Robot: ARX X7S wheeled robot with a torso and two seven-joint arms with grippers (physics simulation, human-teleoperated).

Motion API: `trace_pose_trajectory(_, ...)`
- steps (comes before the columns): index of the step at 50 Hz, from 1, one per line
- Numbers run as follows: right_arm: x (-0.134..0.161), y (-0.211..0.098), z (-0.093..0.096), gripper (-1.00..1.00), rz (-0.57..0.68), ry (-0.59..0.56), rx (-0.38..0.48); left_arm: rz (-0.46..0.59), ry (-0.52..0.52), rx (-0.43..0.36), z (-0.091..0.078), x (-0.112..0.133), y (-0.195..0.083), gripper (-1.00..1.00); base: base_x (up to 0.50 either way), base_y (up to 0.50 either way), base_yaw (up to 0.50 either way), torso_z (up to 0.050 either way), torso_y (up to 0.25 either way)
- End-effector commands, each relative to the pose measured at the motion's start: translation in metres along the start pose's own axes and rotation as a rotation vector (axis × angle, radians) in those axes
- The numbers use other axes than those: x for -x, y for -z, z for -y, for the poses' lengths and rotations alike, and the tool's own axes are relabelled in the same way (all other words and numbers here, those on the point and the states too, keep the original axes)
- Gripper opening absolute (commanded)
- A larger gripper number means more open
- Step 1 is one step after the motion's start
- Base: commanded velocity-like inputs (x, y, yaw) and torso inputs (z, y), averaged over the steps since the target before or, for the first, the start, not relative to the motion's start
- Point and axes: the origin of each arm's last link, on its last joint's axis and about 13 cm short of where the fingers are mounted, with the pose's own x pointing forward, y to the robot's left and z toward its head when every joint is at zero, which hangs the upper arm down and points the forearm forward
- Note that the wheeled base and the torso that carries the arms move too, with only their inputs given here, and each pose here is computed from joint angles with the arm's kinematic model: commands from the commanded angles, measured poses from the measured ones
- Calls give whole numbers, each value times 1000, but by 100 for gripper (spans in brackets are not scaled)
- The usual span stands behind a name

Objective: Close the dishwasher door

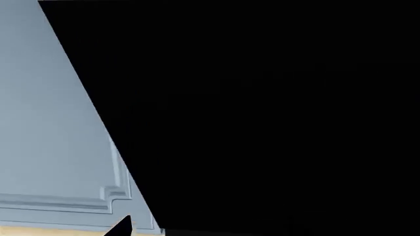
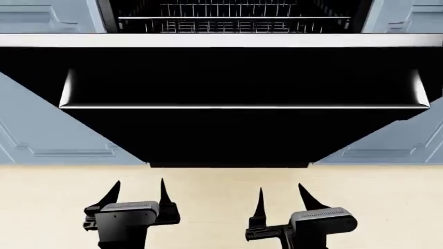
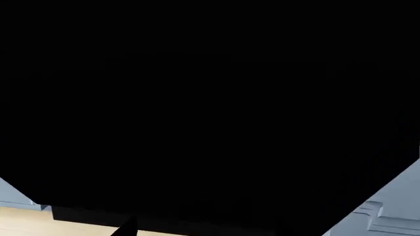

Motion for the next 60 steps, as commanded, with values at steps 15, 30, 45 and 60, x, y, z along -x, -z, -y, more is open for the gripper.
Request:
trace_pose_trajectory(15, 0, -1, 1, 100, 3, 14, -5, 3, -9, 5, 0, -1, -1, 100, 428, 1, 0, 0, 1)
trace_pose_trajectory(30, -2, -8, 3, 100, 38, 25, 14, 16, -21, 11, -1, -7, -3, 100, 0, 0, 0, 0, 0)
trace_pose_trajectory(45, 1, -114, 12, 100, 312, -18, 151, 256, -32, 48, -2, -14, -92, 100, 0, 0, 0, 0, 1)
trace_pose_trajectory(60, 1, -191, 27, 100, 439, 48, 310, 412, -31, 46, 15, -35, -155, 100, 0, 0, 0, 0, 3)
